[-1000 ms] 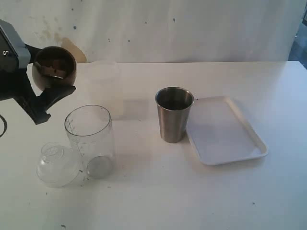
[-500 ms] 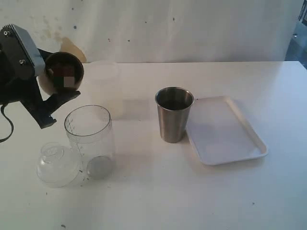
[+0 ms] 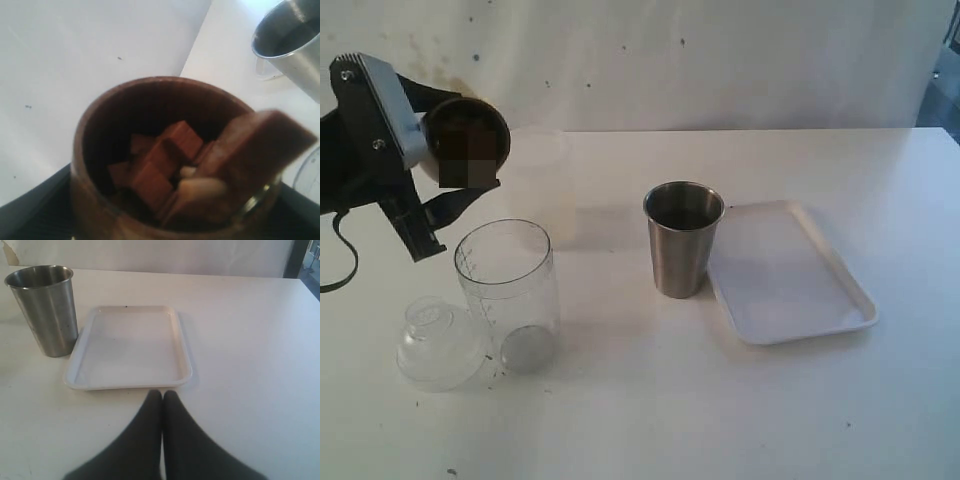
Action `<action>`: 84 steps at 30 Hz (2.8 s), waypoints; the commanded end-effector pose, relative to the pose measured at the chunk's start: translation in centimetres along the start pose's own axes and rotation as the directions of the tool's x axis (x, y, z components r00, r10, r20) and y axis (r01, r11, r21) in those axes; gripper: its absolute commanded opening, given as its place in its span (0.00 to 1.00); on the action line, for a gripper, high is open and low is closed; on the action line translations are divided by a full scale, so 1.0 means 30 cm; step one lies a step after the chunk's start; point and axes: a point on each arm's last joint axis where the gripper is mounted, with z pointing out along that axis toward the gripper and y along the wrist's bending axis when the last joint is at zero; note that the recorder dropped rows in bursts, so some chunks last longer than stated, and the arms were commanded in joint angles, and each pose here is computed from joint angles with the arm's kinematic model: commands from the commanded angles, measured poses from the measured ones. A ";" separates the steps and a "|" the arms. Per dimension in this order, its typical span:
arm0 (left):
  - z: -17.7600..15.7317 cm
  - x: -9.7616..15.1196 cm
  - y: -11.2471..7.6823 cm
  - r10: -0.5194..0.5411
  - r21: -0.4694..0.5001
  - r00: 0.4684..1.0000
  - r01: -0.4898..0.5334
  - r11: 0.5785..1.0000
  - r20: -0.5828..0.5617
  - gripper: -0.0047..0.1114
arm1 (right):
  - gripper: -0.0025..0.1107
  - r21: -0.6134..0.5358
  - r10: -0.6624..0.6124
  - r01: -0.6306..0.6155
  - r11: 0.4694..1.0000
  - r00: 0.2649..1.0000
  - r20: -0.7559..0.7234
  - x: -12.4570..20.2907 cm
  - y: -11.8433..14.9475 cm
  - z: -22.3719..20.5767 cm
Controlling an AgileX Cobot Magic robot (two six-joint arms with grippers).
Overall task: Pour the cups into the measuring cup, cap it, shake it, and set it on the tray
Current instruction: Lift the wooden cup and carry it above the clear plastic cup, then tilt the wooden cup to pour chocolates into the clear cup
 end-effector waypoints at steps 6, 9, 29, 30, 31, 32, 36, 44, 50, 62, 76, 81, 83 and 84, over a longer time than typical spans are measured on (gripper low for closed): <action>0.029 0.013 -0.011 0.092 0.005 0.996 -0.092 0.996 0.021 0.04 | 0.02 0.003 -0.008 0.008 1.000 1.000 0.010 0.000 -0.001 -0.001; 0.028 0.009 -0.011 0.155 0.000 0.987 -0.155 0.988 0.034 0.04 | 0.02 0.003 -0.008 0.008 1.000 1.000 0.010 0.000 -0.001 -0.001; 0.029 0.017 -0.008 0.418 -0.006 0.908 -0.418 0.908 0.005 0.04 | 0.02 0.003 -0.008 0.008 1.000 1.000 0.010 0.000 -0.001 -0.001; 0.029 0.018 -0.008 0.423 -0.005 0.906 -0.423 0.906 0.003 0.04 | 0.02 0.003 -0.008 0.008 1.000 1.000 0.010 0.000 -0.001 -0.001; 0.029 0.019 -0.008 0.431 -0.002 0.903 -0.431 0.903 -0.001 0.04 | 0.02 0.003 -0.008 0.008 1.000 1.000 0.010 0.000 -0.001 -0.001; 0.029 0.019 -0.008 0.441 -0.002 0.898 -0.441 0.898 -0.001 0.04 | 0.02 0.003 -0.008 0.008 1.000 1.000 0.010 0.000 -0.001 -0.001; 0.029 0.019 -0.008 0.447 -0.002 0.895 -0.447 0.895 -0.001 0.04 | 0.02 0.003 -0.008 0.008 1.000 1.000 0.010 0.000 -0.001 -0.001; 0.029 0.020 -0.008 0.587 -0.001 0.809 -0.587 0.809 -0.002 0.04 | 0.02 0.003 -0.008 0.008 1.000 1.000 0.010 0.000 -0.001 -0.001; 0.029 0.017 -0.008 0.613 -0.009 0.790 -0.613 0.790 0.005 0.04 | 0.02 0.003 -0.008 0.008 1.000 1.000 0.010 0.000 -0.001 -0.001; 0.046 -0.014 -0.044 0.664 0.025 0.747 -0.665 0.746 0.032 0.04 | 0.02 0.003 -0.008 0.008 1.000 1.000 0.010 0.000 -0.001 -0.001; 0.046 -0.009 -0.044 0.711 0.035 0.702 -0.712 0.702 0.023 0.04 | 0.02 0.003 -0.008 0.008 1.000 1.000 0.010 0.000 -0.001 -0.001; 0.046 -0.010 -0.046 0.774 0.036 0.632 -0.775 0.631 0.031 0.04 | 0.02 0.003 -0.008 0.008 1.000 1.000 0.010 0.000 -0.001 -0.001; 0.046 -0.010 -0.046 0.786 0.036 0.618 -0.786 0.617 0.033 0.04 | 0.02 0.003 -0.008 0.008 1.000 1.000 0.010 0.000 -0.001 -0.001; 0.046 -0.010 -0.046 0.786 0.034 0.618 -0.786 0.617 0.034 0.04 | 0.02 0.003 -0.008 0.008 1.000 1.000 0.010 0.000 -0.001 -0.001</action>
